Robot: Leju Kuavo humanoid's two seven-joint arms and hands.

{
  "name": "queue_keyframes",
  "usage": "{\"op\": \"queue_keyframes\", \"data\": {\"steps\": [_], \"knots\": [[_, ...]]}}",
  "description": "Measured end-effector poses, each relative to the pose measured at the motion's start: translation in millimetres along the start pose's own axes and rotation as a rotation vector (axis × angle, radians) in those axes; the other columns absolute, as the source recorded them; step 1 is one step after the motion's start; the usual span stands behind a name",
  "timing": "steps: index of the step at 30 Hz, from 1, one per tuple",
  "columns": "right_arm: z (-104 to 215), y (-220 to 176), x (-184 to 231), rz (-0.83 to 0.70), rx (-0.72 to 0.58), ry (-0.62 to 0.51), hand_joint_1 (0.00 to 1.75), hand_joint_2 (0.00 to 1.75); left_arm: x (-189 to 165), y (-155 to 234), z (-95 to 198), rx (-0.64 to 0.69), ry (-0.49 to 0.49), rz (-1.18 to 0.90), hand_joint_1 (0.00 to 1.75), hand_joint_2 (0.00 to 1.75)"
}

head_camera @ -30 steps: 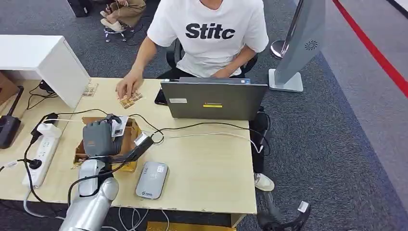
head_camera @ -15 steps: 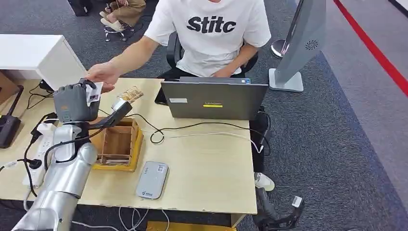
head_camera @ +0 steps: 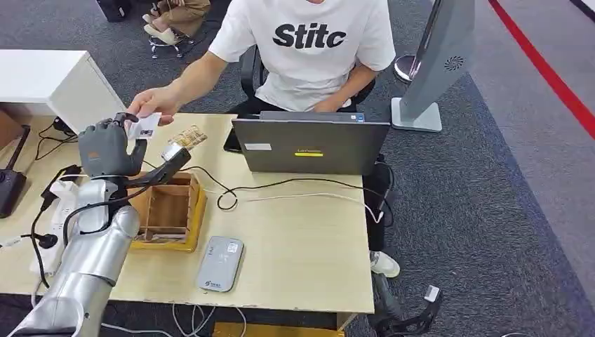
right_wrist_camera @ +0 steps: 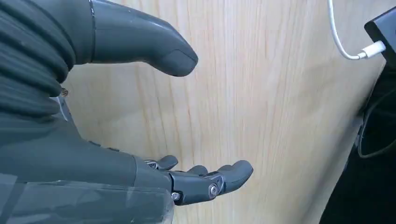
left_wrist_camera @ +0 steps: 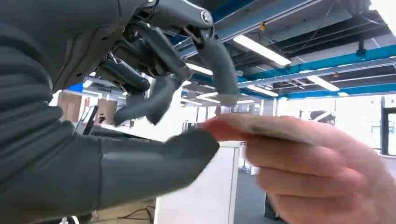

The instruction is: Pass the card to the sensor for recognition and then transmit it.

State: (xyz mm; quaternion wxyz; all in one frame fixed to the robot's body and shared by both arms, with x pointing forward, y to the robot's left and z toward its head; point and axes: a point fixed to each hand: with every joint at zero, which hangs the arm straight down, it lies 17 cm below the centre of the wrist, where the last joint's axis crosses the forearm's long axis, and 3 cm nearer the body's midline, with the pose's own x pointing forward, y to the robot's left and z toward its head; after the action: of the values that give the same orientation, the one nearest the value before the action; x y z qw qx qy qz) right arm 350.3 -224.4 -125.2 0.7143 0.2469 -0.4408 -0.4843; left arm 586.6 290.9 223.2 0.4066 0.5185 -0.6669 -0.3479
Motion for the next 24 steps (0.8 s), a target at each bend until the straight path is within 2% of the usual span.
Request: {"op": "queue_keyframes", "data": {"steps": [17, 24], "knots": [[0.2, -0.2, 0.1, -0.001, -0.001, -0.002, 0.0, 1.75, 0.6, -0.6, 1.3, 0.001, -0.004, -0.004, 0.0, 1.75], [3.5, -6.5, 5.7, -0.035, -0.011, -0.035, 0.0, 1.75, 20.5, -22.8, 45.9, -0.055, -0.082, -0.049, 0.0, 1.75]]}}
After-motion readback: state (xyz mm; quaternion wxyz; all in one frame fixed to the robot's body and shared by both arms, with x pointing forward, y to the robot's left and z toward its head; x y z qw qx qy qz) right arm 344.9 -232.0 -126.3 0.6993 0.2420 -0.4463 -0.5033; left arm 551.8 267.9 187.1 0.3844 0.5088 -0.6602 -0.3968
